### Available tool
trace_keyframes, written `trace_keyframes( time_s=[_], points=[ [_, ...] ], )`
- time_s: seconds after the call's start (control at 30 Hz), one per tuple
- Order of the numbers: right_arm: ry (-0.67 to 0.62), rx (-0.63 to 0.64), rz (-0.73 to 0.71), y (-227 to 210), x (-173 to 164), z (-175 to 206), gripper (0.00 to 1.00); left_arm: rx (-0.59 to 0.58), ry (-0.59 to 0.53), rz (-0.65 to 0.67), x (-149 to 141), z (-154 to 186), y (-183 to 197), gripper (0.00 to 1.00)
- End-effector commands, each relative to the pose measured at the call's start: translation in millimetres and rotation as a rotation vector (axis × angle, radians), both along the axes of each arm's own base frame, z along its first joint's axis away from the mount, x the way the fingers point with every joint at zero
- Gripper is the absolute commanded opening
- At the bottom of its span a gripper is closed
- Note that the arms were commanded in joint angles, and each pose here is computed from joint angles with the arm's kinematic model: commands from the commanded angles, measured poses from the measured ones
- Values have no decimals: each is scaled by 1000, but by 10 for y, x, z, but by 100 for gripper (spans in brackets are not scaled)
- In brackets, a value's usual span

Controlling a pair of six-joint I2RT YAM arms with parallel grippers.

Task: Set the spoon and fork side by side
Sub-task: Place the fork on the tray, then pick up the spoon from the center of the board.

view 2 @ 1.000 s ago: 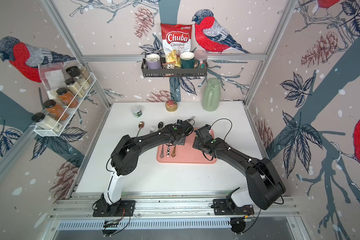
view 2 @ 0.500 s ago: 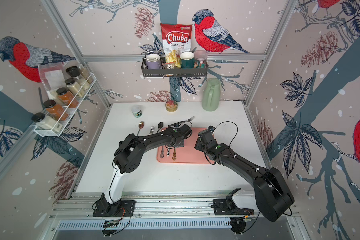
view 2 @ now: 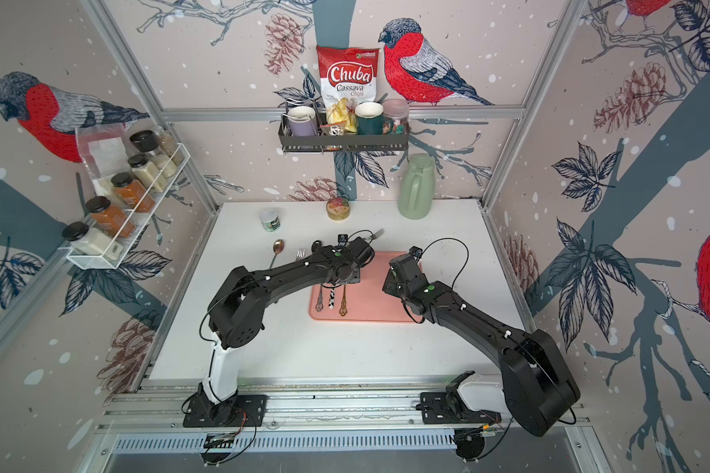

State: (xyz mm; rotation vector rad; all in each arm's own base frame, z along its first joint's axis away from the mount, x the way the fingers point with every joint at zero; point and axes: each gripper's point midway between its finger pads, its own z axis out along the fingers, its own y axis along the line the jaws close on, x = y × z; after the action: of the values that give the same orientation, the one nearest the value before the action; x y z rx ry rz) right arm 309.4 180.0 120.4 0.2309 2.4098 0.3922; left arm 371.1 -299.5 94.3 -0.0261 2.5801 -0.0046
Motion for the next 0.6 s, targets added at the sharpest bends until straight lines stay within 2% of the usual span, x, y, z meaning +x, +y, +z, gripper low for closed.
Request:
trace_keyframes(
  time_s=[0.0, 0.2, 0.33, 0.4, 0.47, 0.57],
  points=[
    [-23, -60, 44, 147, 24, 124, 59, 34, -68, -14, -30, 332, 223, 40],
    [-47, -76, 176, 820, 11, 385, 59, 81, -46, 100, -279, 409, 1139, 40],
    [-29, -41, 294, 1421, -22, 416, 59, 91, -6, 248, -537, 261, 1871, 42],
    [-14, -70, 361, 1746, -67, 366, 59, 67, 1, 329, -691, 233, 2187, 42],
    [12, -114, 422, 2073, -118, 266, 60, 31, -23, 407, -837, 268, 2463, 43],
    [41, -150, 520, 2558, -222, 132, 57, 39, -133, 474, -1098, 603, 2786, 43]
  ],
)
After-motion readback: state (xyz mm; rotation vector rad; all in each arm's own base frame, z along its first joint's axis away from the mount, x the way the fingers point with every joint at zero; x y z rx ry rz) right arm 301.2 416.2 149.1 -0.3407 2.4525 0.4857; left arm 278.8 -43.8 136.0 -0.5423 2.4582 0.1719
